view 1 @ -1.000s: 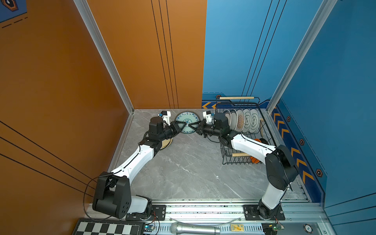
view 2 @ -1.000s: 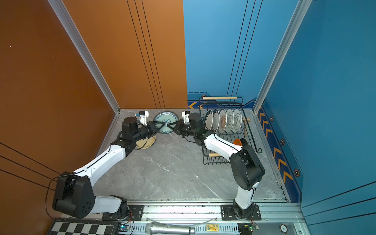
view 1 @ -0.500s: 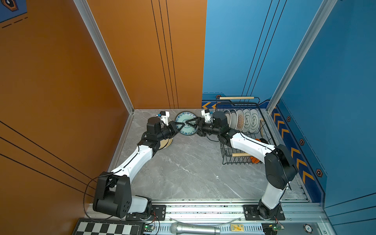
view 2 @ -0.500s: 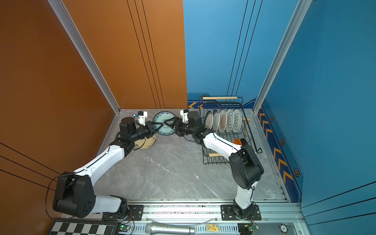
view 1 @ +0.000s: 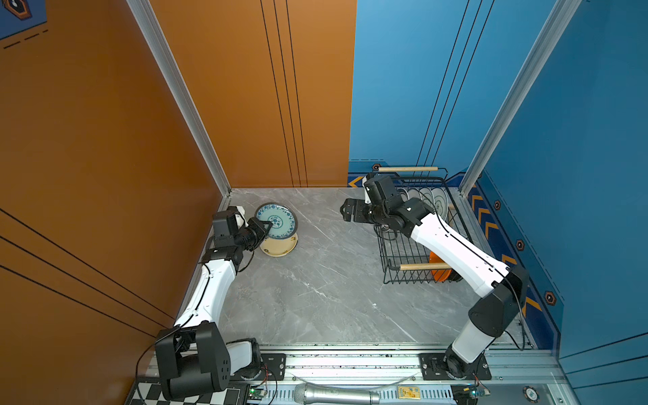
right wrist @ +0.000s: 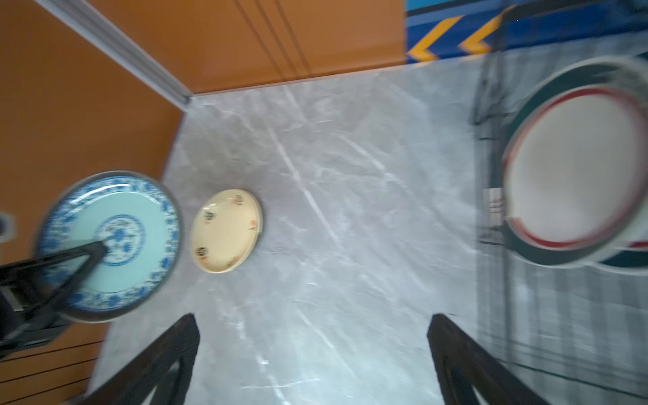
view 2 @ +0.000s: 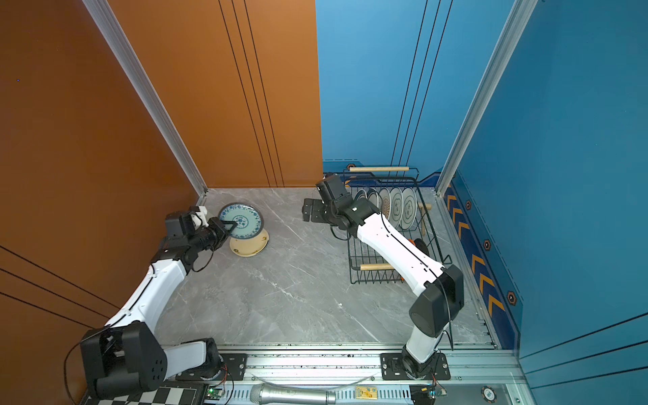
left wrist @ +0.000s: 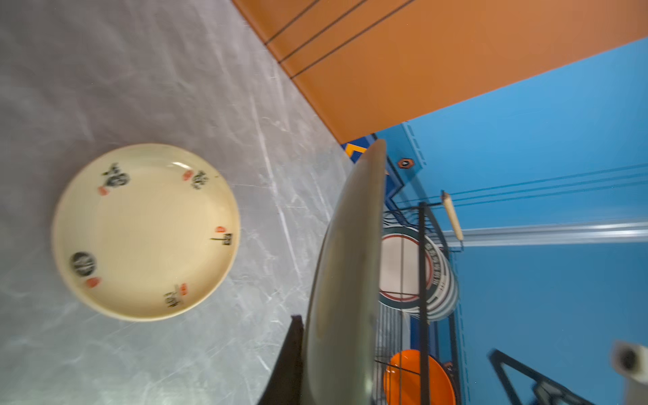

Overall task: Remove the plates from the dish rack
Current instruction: 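Open the right gripper and withdraw it while the left gripper lowers the plate, then lay the floral plate onto the stacked cream plates with the left gripper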

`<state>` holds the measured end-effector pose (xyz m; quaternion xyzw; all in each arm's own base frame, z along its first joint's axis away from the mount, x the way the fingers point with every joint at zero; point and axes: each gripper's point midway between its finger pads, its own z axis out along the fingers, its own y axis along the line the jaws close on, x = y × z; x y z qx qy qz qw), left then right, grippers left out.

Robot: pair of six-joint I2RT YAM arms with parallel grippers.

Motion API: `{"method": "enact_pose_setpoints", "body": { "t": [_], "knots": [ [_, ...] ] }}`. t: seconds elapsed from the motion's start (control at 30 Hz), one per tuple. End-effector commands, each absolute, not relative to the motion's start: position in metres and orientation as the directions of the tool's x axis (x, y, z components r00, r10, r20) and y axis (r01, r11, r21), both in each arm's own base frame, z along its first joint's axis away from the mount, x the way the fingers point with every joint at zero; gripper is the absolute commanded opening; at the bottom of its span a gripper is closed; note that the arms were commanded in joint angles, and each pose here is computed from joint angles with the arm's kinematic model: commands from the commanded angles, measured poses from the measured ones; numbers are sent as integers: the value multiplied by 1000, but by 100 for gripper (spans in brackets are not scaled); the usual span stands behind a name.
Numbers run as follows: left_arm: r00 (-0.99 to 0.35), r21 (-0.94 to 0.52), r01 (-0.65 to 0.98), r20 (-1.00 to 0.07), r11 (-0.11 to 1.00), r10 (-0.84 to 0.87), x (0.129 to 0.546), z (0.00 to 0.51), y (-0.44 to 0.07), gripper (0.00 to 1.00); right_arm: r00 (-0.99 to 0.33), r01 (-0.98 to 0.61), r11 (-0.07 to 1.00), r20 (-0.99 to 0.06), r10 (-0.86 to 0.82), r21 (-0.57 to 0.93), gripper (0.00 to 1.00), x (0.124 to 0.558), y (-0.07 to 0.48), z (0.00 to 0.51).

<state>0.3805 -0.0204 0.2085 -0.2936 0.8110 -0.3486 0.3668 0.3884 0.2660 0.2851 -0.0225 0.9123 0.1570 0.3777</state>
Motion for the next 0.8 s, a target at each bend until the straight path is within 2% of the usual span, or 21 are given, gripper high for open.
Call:
{"method": "enact_pose_setpoints", "body": {
  "t": [0.0,0.1,0.2,0.53,0.77],
  "knots": [
    [-566,-671,-336,-417,661,-711,370,182,2,8,-661,52,969,-736,-146,-240,100,371,162,297],
    [-561,-637,-375,-422,673,-712,373,171,12,8,-641,157,923,-748,-175,-351,100,361,122,309],
    [-563,-603,-407,-426,686,-708,377,161,21,7,-652,210,893,-737,-176,-399,100,348,90,310],
    [-579,-535,-479,-403,696,-709,385,129,35,7,-702,313,877,-710,-45,-365,100,312,11,290],
    [-600,-501,-505,-381,702,-704,392,107,39,9,-732,314,881,-682,-13,-354,100,300,-5,275]
  ]
}}
